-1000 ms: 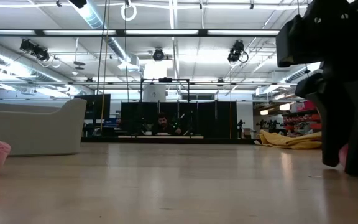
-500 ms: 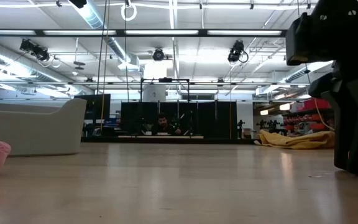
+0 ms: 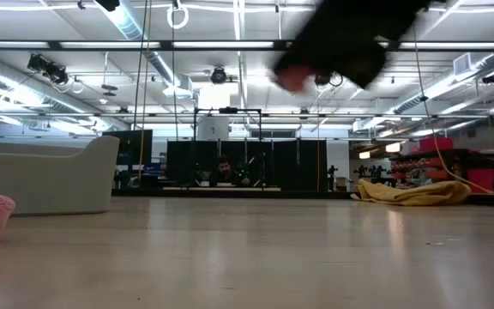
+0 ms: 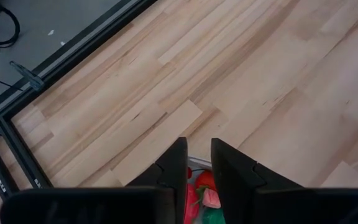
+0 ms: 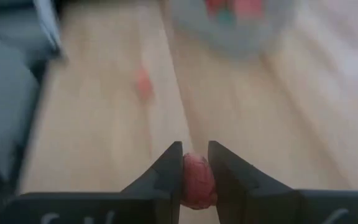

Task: Pick and placing Produce into tupperware
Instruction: Put the right pink apricot into the gray bin

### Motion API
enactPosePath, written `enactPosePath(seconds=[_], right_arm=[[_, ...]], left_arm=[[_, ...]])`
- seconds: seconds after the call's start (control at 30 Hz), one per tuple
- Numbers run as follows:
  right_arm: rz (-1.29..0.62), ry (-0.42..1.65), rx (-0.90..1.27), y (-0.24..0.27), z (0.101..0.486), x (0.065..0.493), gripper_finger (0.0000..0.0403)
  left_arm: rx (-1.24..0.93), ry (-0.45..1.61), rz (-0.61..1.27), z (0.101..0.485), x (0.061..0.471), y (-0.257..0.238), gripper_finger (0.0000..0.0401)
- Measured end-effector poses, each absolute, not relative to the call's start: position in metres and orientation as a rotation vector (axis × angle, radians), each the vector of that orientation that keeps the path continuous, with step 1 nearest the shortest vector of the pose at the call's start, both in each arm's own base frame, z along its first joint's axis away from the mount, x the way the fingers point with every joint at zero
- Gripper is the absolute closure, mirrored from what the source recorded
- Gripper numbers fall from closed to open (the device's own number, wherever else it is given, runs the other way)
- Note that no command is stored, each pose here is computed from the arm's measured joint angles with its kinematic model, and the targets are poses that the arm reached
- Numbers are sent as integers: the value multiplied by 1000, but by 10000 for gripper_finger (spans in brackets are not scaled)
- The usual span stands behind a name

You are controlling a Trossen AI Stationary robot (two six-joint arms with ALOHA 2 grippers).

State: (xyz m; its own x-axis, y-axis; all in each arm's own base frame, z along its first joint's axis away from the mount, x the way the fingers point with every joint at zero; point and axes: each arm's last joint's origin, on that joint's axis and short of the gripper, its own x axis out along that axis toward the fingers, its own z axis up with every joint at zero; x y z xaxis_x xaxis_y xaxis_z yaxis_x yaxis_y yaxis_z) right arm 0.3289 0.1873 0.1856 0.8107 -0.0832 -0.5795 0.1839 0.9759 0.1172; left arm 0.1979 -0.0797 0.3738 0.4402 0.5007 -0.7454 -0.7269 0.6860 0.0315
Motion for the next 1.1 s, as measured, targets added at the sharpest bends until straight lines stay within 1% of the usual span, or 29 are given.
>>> enactPosePath(seconds=[0.07,0.17,0.23,0.33,0.43,0.53,0.63,0.83,0.97,1.1], right_arm=[[-75,473,175,178,196,348,330],[30,294,235,156,211,373,330],[51,238,267,134,218,384,330],[39,214,290,103,225,397,330],[84,173,311,89,236,412,329],[116,151,293,89,241,432,326],[126,145,256,96,238,457,323],[96,246,175,99,213,504,322],[56,268,174,86,198,531,322],[17,296,176,70,183,548,319]], left_arm=[[-315,806,778,374,198,-80,325],[-316,805,777,374,198,-80,328],[-317,805,778,374,198,-79,326],[-318,804,779,374,198,-79,322],[-318,804,779,374,198,-79,322],[-318,804,780,374,198,-79,325],[-320,802,779,374,199,-79,328],[-320,802,779,374,199,-79,322],[-319,802,779,374,198,-79,323],[-317,803,778,374,198,-79,328]])
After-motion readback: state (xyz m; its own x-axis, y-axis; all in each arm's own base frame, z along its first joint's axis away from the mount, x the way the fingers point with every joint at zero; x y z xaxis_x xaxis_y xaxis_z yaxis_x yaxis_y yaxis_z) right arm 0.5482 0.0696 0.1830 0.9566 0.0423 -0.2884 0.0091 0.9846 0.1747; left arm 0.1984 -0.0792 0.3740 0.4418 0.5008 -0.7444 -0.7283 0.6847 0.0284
